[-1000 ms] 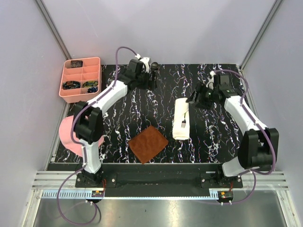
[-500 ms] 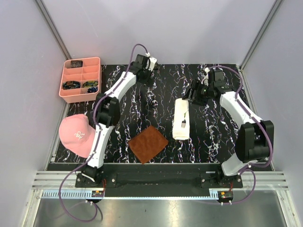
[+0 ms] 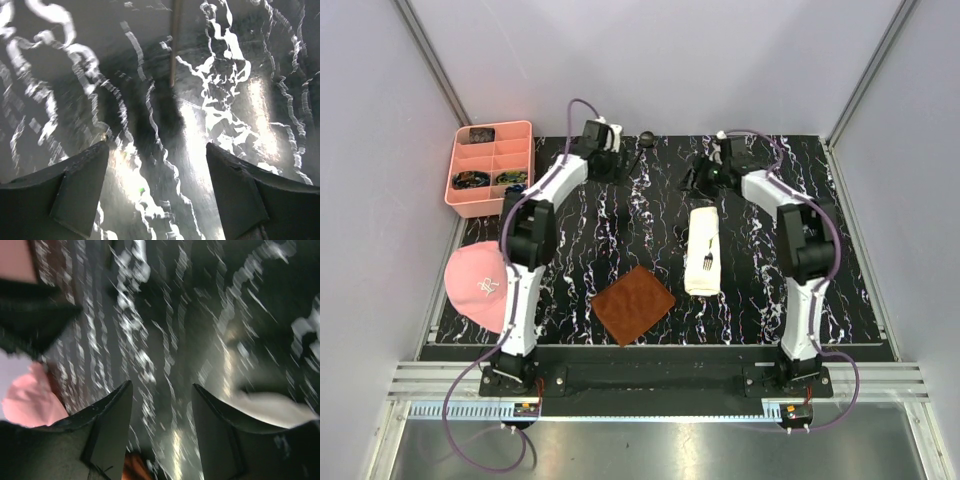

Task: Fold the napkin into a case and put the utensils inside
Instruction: Move the spoon to the center of the board.

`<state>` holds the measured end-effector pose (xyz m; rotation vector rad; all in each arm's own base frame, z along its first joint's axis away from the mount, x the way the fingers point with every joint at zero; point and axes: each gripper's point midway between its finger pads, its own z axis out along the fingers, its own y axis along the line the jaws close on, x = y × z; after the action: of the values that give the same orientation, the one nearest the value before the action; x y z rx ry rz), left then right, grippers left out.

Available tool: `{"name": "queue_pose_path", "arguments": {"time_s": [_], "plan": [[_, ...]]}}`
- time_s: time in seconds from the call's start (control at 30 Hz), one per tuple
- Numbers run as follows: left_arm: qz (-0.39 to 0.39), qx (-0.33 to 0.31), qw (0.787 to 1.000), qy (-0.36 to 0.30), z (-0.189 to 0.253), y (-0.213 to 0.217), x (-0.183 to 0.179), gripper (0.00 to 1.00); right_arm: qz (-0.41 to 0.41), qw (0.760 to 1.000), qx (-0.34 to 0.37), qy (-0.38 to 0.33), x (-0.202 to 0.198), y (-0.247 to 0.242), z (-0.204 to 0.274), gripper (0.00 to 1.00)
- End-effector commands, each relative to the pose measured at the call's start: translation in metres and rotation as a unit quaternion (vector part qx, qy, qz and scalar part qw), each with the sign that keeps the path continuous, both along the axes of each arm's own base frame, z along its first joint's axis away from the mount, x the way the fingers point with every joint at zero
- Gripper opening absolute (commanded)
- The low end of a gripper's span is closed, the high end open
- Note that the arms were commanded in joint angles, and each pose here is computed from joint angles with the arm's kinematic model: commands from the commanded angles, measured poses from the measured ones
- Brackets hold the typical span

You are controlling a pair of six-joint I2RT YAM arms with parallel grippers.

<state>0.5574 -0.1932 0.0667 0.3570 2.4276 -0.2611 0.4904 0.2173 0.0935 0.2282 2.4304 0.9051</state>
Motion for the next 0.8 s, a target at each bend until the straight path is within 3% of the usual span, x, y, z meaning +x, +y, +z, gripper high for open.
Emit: {"name": "queue_pose_path", "arguments": {"time_s": [0.0,0.13,0.17,0.23,0.37,0.47,0.77], "plan": [[0.079,-0.124,0.984,-0.102,0.115,0.016,0.015,0.77,0.023,0.993,0.076,-0.086,0.058,0.063,0.045,0.58],[0.161,-0.23,0.957,-0.071,0.123,0.032,0.0,0.73,0.034,0.989,0.107,-0.099,0.087,0.103,0.037,0.58],[0.163,-0.253,0.949,-0.094,0.135,0.035,0.004,0.67,0.039,0.987,0.118,-0.106,0.097,0.115,0.031,0.57],[0.153,-0.284,0.941,-0.099,0.143,0.031,-0.008,0.65,0.05,0.981,0.146,-0.115,0.101,0.137,0.035,0.54],[0.138,-0.305,0.936,-0.112,0.16,0.027,-0.015,0.65,0.06,0.969,0.187,-0.147,0.122,0.168,0.035,0.44],[0.132,-0.312,0.934,-0.111,0.163,0.025,-0.019,0.64,0.048,0.963,0.223,-0.141,0.132,0.175,0.032,0.25],[0.119,-0.349,0.923,-0.106,0.17,0.019,-0.028,0.64,0.011,0.964,0.228,-0.136,0.145,0.178,0.008,0.12]]}}
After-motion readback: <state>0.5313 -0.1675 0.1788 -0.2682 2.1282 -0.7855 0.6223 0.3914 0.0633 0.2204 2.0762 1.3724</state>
